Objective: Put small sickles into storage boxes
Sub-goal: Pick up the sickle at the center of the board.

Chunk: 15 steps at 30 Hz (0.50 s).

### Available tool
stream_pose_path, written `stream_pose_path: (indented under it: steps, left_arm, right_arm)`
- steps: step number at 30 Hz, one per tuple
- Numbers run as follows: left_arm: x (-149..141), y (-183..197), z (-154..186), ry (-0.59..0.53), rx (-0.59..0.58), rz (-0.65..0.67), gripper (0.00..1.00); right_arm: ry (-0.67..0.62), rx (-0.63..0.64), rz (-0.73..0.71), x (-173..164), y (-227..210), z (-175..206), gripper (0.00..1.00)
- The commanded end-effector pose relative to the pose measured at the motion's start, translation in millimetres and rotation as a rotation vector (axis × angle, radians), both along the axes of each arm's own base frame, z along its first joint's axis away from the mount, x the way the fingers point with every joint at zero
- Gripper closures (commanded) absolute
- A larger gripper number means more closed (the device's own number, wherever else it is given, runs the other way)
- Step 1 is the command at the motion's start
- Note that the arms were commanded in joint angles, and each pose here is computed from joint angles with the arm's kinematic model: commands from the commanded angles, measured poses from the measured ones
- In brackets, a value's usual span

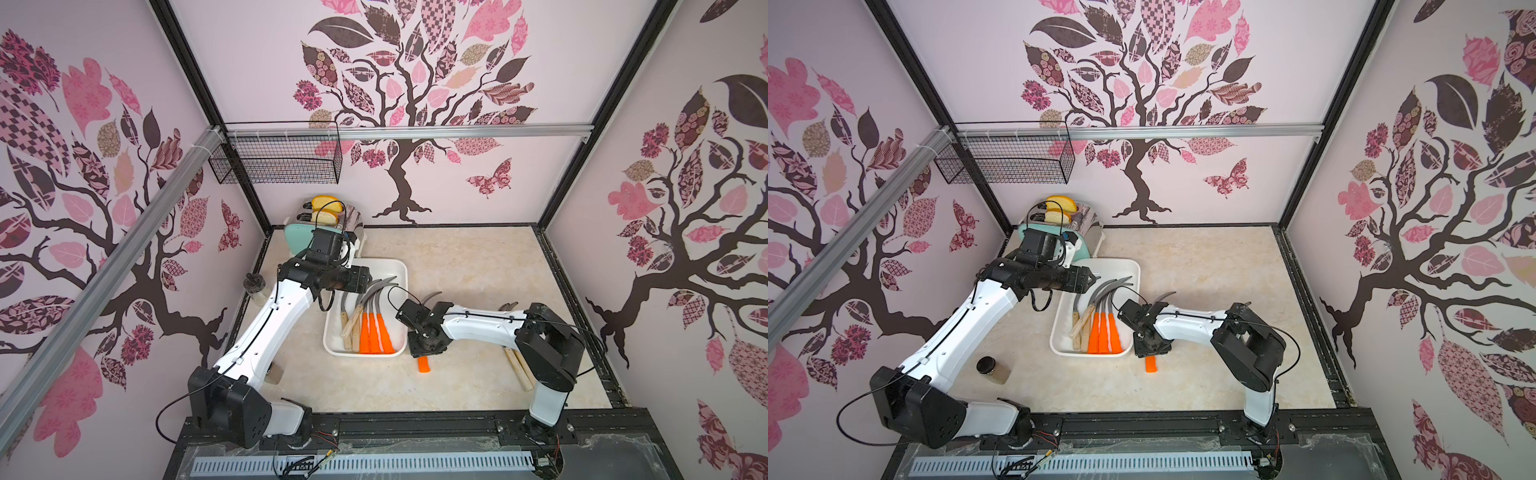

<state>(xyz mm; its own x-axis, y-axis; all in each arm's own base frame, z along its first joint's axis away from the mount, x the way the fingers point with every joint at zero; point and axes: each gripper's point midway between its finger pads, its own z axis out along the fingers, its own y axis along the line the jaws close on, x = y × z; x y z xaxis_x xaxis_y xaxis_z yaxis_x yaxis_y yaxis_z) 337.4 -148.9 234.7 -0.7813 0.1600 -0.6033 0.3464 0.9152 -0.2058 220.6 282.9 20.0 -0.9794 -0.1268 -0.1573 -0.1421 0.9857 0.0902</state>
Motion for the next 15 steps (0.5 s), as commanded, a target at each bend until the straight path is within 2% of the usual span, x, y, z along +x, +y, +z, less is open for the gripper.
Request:
stream_pose_path:
  steps: [1,15]
  left_arm:
    - [2.9,-0.6,10.6,-0.026,-0.016,0.001,0.24]
    - [4.2,-1.5,10.7,-0.024,-0.022,0.001,0.24]
  right_arm:
    - [0.018,-0.040,-0.012,-3.1,-11.2,-7.1,0.57]
    - [0.039,-0.016,-0.034,-11.5,-14.5,-9.2,0.65]
